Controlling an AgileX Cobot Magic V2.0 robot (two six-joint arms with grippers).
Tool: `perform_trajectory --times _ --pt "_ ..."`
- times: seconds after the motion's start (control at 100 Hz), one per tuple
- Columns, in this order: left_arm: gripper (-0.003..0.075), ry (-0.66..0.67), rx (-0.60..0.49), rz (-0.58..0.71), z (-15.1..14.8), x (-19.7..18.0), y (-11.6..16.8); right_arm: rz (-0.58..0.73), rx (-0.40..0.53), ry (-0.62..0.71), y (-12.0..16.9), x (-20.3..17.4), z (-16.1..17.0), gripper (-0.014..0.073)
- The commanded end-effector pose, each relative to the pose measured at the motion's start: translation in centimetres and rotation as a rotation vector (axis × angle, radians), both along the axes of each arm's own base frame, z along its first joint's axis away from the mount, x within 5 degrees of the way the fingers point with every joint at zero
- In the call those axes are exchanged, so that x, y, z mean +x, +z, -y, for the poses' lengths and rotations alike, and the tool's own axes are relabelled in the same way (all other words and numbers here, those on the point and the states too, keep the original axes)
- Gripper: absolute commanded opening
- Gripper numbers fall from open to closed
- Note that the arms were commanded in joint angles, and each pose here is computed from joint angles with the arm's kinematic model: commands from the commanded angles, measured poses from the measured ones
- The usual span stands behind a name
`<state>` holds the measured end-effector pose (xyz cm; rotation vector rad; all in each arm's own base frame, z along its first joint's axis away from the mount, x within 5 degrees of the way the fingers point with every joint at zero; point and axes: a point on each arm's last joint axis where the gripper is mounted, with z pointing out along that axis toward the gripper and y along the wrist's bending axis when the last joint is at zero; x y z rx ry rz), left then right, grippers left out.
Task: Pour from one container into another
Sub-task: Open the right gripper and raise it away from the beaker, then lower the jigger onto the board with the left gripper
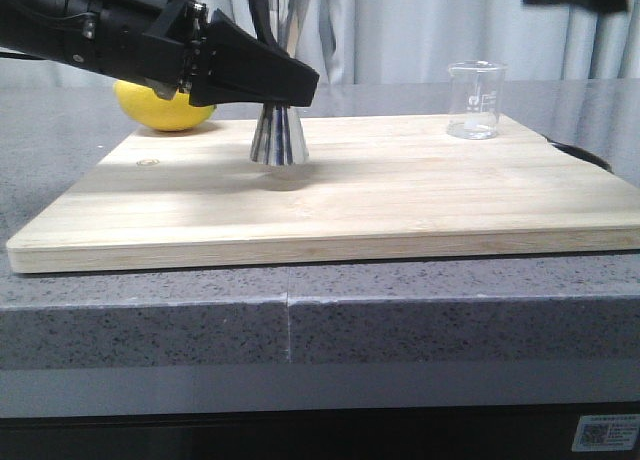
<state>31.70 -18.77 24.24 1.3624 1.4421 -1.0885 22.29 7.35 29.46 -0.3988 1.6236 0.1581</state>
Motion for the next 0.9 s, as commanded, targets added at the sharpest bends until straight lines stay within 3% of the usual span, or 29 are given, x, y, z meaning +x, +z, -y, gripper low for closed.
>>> perform_trajectory --times 0.0,0.26,0.89 --pt "-0.0019 -0.047 -0.137 0.032 0.3 -1.0 3.7 0.152 0.055 0.004 3.2 -1.4 0.4 0.0400" --pt "-0.0019 -0.048 -0.143 0.056 0.3 -0.9 3.7 0.206 0.068 -0.007 5.4 -4.3 1.4 0.0400" --pt "-0.0019 -0.003 -0.153 0.086 -1.4 0.0 3.8 0.167 0.052 -0.016 5.4 -5.1 1.7 0.0400"
